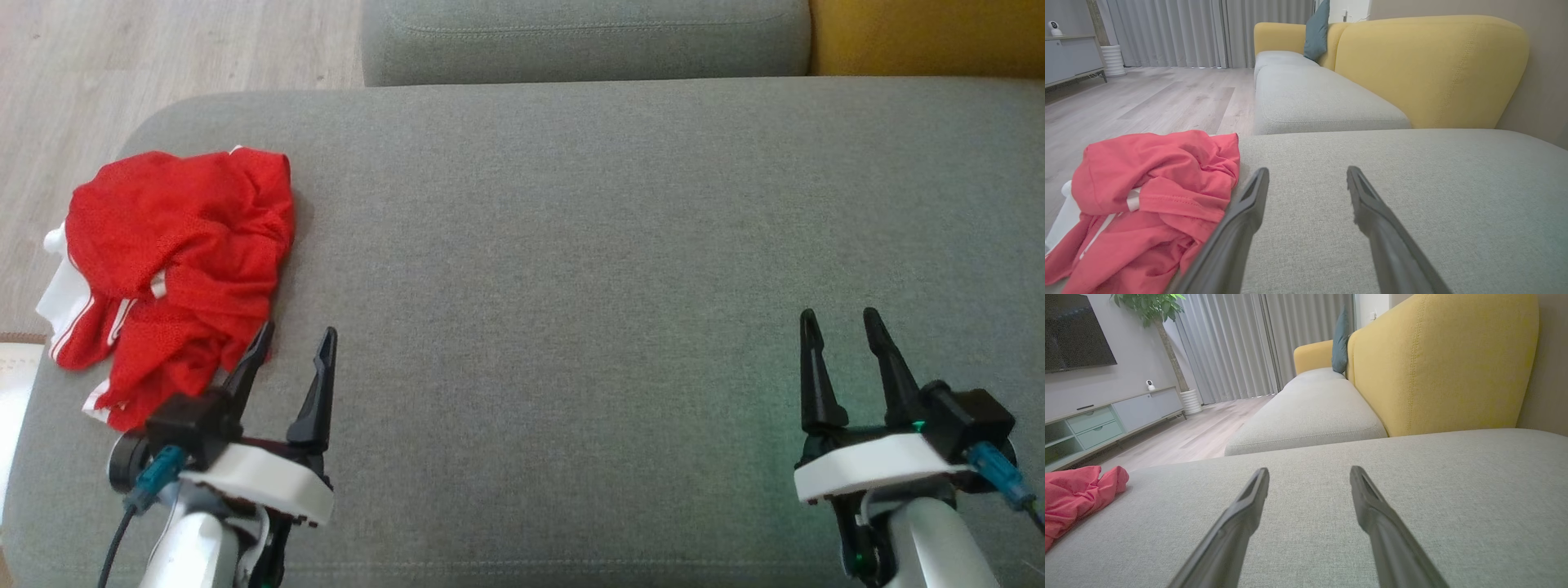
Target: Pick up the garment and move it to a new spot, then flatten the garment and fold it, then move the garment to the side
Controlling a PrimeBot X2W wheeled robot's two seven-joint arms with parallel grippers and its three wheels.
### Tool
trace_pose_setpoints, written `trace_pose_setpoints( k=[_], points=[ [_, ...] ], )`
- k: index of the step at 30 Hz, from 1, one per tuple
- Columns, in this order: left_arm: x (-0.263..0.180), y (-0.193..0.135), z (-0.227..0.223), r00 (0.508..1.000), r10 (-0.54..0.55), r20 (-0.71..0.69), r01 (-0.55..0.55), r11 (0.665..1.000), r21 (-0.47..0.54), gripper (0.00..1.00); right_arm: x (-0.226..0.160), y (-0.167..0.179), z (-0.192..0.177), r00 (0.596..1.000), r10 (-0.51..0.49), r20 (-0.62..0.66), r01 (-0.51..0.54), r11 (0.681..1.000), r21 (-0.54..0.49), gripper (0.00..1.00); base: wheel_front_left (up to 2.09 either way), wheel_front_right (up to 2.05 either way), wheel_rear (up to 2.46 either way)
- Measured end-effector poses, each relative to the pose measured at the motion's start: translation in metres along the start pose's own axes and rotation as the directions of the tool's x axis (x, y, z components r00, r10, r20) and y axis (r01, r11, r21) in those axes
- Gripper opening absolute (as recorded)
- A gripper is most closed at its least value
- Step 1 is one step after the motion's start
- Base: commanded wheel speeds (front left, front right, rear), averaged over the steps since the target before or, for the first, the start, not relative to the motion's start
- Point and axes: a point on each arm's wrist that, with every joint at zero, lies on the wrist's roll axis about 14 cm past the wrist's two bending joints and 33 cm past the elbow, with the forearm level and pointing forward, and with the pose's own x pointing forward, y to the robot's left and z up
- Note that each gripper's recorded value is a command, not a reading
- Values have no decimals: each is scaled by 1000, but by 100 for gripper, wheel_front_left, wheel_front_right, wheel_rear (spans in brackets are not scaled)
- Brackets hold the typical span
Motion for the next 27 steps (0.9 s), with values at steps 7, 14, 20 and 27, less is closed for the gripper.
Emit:
trace_pose_setpoints(
  k=[7, 14, 20, 27],
  points=[
    [0, 2, -1, 1000, 7, -4, -7, 1000, 0, 100, -4, -1, -4, 1000, -5, -13, 5, 1000, 1, 100, 0, 0, 0],
    [-1, 2, -2, 1000, 9, -6, -9, 1000, 3, 100, -4, -2, -3, 1000, -7, -8, 7, 1000, 0, 100, 0, 0, 0],
    [-2, 2, -2, 1000, 9, -6, -9, 1000, 8, 100, -4, -3, -1, 1000, -9, -3, 9, 1000, 0, 100, 0, 0, 0],
    [-4, 6, -2, 1000, 22, -8, -22, 1000, 8, 100, -2, -1, 2, 1000, -5, 7, 5, 1000, 0, 100, 0, 0, 0]
  ],
)
